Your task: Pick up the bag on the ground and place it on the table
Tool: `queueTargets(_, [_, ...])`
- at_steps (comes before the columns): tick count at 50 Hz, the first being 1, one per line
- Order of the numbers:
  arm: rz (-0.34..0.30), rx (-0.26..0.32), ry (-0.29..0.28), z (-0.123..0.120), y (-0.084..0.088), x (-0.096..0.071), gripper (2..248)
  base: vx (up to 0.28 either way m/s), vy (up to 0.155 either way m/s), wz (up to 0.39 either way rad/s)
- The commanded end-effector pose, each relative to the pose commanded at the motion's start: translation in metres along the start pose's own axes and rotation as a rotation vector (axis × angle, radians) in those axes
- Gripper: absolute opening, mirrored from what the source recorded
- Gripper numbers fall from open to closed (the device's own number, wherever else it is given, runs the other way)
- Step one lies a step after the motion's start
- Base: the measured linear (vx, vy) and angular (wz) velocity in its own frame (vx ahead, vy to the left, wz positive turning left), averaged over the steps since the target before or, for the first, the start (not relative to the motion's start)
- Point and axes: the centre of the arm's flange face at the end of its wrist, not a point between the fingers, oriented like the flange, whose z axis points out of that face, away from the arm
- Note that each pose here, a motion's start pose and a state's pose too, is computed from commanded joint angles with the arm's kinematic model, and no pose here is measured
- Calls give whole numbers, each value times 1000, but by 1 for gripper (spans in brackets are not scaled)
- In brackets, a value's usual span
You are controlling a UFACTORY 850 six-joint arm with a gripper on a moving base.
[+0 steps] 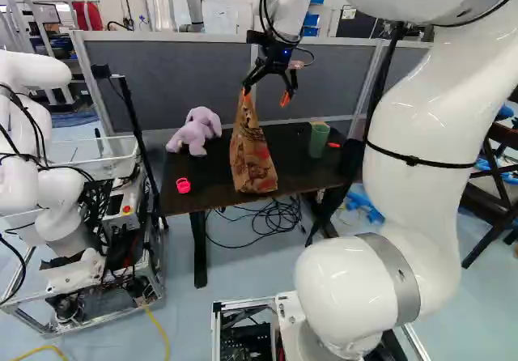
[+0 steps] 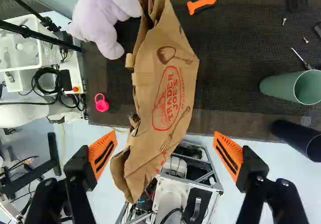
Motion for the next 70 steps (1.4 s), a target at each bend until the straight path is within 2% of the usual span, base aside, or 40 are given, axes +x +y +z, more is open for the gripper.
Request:
queueTargets(35, [0, 0, 1, -1, 0, 0, 247, -5, 0, 0])
queueTargets(70, [0, 0, 1, -1, 0, 0, 247, -87, 0, 10])
